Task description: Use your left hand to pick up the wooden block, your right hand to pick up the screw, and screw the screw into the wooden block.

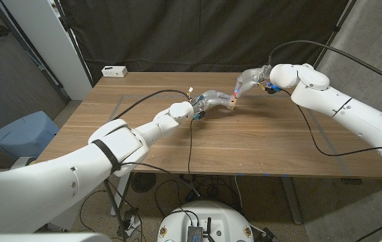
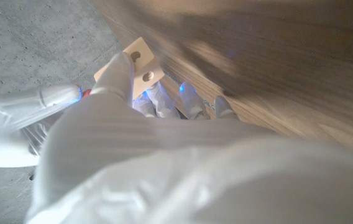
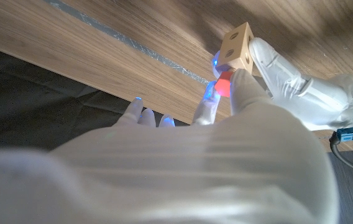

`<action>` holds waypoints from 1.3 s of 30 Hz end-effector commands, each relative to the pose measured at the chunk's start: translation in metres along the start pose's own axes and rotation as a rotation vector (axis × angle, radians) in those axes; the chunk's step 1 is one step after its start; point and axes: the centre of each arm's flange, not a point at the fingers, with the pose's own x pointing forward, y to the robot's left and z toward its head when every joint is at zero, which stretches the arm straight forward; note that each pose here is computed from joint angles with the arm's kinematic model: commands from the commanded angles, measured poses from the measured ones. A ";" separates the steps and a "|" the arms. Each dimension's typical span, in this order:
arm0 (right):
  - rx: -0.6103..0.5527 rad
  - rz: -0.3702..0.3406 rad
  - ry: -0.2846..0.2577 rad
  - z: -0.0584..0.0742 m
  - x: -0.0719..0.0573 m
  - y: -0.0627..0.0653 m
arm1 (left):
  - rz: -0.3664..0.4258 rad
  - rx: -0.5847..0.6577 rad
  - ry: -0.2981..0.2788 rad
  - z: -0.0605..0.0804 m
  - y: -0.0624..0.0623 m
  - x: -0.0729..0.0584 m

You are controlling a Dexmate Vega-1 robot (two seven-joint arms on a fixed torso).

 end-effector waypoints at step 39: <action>-0.020 -0.038 0.047 0.003 0.011 0.004 | -0.007 -0.006 -0.001 0.000 -0.003 0.001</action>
